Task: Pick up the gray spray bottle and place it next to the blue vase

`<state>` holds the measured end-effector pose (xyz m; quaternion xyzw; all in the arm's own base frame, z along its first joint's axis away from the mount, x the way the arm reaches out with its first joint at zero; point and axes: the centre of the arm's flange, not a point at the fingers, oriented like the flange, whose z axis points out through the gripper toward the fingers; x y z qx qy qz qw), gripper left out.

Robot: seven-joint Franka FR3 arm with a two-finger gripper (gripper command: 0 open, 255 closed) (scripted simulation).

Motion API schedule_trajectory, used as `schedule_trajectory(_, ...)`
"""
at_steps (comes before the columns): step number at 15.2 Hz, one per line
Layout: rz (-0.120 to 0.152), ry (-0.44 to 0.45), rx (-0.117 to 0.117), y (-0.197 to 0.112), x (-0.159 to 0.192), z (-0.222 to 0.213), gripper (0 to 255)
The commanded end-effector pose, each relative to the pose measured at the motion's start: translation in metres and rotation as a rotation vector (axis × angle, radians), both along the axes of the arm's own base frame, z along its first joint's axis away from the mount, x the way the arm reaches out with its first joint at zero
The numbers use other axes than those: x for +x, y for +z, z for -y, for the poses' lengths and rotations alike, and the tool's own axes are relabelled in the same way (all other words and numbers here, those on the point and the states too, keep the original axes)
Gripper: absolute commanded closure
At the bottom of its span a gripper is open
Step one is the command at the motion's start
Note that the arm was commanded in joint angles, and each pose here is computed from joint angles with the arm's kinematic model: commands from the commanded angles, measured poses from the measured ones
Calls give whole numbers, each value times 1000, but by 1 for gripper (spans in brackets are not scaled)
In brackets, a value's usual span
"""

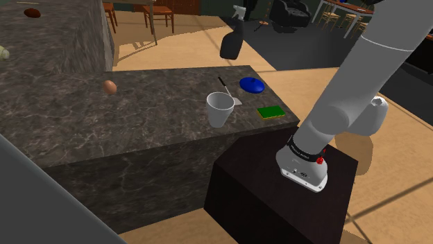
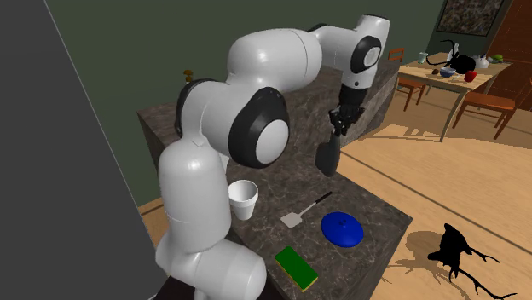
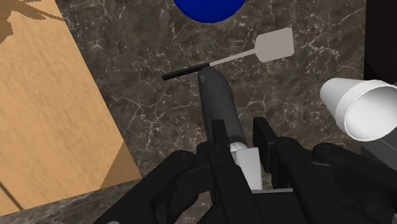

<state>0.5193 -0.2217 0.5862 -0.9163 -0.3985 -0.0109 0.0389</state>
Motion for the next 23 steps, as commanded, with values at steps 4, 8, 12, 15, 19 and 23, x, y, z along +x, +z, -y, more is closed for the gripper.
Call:
schedule_trajectory(4,1,1,-1,-18,12,62,255)
schedule_trajectory(8,1,1,-1,-38,18,90,255)
schedule_trajectory(12,1,1,-1,-59,18,90,255)
schedule_trajectory(15,1,1,-1,-75,18,90,255)
schedule_trajectory(19,1,1,-1,-96,18,90,255)
schedule_trajectory(23,1,1,-1,-117,18,90,255)
